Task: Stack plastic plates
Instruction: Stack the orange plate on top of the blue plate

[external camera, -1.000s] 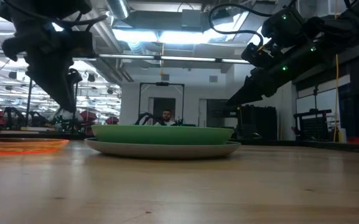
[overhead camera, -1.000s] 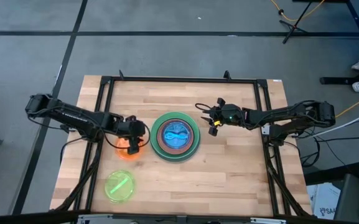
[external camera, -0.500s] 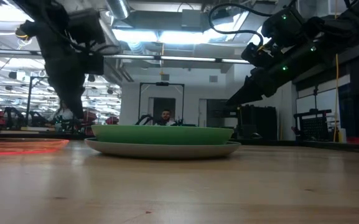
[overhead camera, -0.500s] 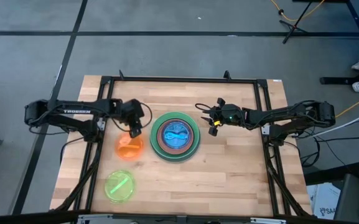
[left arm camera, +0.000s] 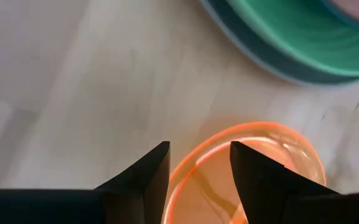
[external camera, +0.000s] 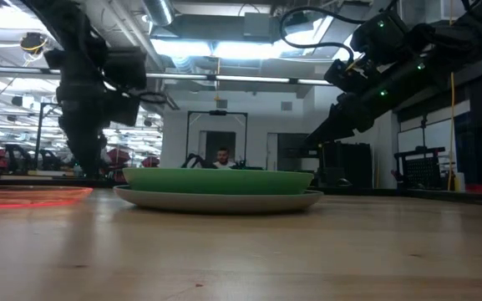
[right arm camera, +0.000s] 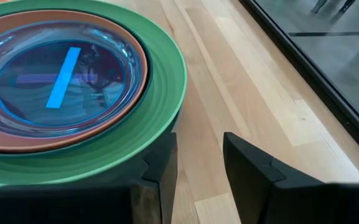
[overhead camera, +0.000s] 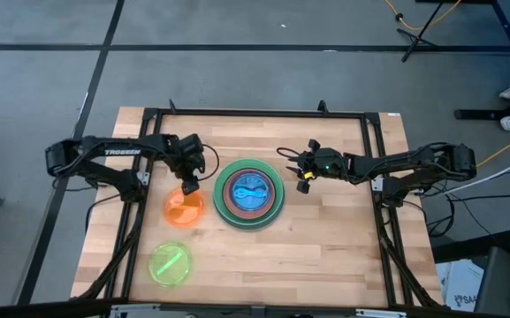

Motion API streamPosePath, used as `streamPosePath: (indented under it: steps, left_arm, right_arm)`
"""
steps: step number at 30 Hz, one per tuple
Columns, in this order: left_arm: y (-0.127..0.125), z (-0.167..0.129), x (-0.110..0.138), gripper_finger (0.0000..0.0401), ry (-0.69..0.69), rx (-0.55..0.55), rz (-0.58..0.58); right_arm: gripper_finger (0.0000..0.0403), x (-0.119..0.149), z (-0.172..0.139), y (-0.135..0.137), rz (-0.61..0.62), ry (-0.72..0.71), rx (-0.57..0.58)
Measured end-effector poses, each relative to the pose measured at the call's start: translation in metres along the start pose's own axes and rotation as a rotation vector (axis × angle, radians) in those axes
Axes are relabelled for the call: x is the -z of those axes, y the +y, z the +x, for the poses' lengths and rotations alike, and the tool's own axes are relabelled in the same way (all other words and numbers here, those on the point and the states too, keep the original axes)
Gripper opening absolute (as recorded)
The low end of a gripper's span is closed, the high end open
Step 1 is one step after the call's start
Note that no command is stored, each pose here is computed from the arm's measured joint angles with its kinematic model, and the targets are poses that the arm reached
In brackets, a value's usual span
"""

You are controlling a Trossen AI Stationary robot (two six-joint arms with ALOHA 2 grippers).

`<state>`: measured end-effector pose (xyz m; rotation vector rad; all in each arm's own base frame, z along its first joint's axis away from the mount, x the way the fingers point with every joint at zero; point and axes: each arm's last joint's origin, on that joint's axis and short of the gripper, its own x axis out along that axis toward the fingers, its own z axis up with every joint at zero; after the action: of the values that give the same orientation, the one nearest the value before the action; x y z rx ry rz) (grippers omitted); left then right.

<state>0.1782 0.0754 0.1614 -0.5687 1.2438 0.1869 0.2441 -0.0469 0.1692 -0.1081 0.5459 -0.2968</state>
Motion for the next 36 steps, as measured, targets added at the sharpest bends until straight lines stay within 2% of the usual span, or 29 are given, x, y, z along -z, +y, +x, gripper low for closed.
streamPosePath:
  steps: [6,10,21,31,36]
  left_arm:
    - [0.004,0.01,-0.009,0.0161,0.108,-0.069,-0.014]
    - [0.004,0.016,-0.009,0.0161,0.152,-0.005,-0.002]
    - [0.001,0.02,-0.009,0.0161,0.167,-0.041,0.004]
    - [-0.008,0.023,-0.007,0.0161,0.178,-0.075,0.048]
    - [-0.008,0.032,-0.008,0.0146,0.209,-0.133,0.047]
  right_arm:
    - [0.0121,-0.001,0.0,0.0,0.001,-0.007,0.0]
    - [0.0121,0.0,0.0,0.0,0.001,-0.004,0.0]
    - [0.0121,0.0,0.0,0.0,0.008,-0.004,-0.002]
    - [0.0121,-0.003,0.0,0.001,0.013,-0.033,-0.048]
    - [0.0121,-0.003,0.0,0.001,0.014,-0.032,-0.049]
